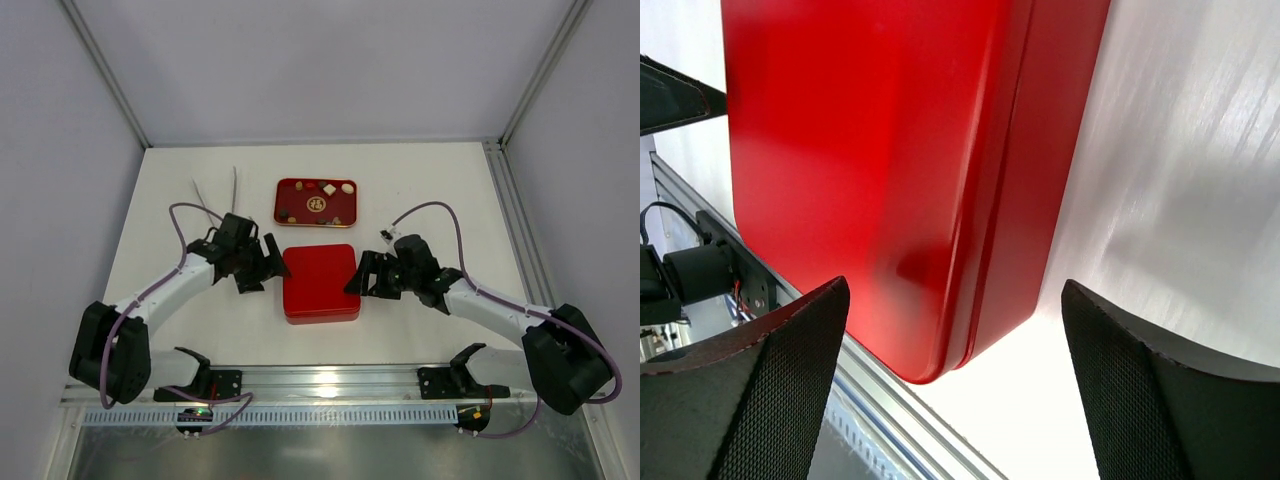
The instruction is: Pack the chocolate
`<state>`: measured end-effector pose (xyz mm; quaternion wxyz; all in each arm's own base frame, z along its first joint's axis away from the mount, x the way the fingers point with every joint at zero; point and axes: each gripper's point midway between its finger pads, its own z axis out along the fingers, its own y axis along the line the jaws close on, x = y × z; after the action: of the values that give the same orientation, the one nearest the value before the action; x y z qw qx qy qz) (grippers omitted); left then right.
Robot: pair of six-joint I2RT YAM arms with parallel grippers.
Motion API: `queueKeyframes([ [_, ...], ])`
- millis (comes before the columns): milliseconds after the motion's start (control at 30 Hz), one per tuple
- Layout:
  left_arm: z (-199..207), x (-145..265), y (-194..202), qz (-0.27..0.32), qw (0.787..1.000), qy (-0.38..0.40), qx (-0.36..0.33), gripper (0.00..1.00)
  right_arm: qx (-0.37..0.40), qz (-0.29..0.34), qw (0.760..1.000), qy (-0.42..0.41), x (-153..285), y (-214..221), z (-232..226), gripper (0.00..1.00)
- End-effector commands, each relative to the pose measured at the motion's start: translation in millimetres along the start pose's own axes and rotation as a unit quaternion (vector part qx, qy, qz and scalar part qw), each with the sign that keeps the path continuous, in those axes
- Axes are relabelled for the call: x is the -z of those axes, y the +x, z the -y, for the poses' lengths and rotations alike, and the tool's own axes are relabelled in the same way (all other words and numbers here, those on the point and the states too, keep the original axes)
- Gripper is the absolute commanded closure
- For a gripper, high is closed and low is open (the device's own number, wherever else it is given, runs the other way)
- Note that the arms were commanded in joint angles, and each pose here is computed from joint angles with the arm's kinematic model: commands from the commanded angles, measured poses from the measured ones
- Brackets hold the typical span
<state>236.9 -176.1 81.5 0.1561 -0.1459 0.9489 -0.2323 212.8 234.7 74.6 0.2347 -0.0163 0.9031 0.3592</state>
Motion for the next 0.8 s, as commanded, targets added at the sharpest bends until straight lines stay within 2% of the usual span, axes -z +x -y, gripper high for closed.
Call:
queueKeyframes([
  [0,11.7,-4.0,1.2,-0.002,1.000,0.024,-0.016,0.17,-0.008,0.018,0.999,-0.042,3.3,-6.2,-16.0,0.13],
  [633,1.0,-25.2,41.6,-0.045,0.999,-0.009,-0.012,0.26,-0.066,0.008,0.997,-0.037,-5.8,11.5,-1.2,0.13],
  [767,-2.4,-27.7,48.6,-0.051,0.999,-0.018,-0.009,0.29,-0.077,0.008,0.996,-0.037,-6.9,14.0,0.8,0.16],
])
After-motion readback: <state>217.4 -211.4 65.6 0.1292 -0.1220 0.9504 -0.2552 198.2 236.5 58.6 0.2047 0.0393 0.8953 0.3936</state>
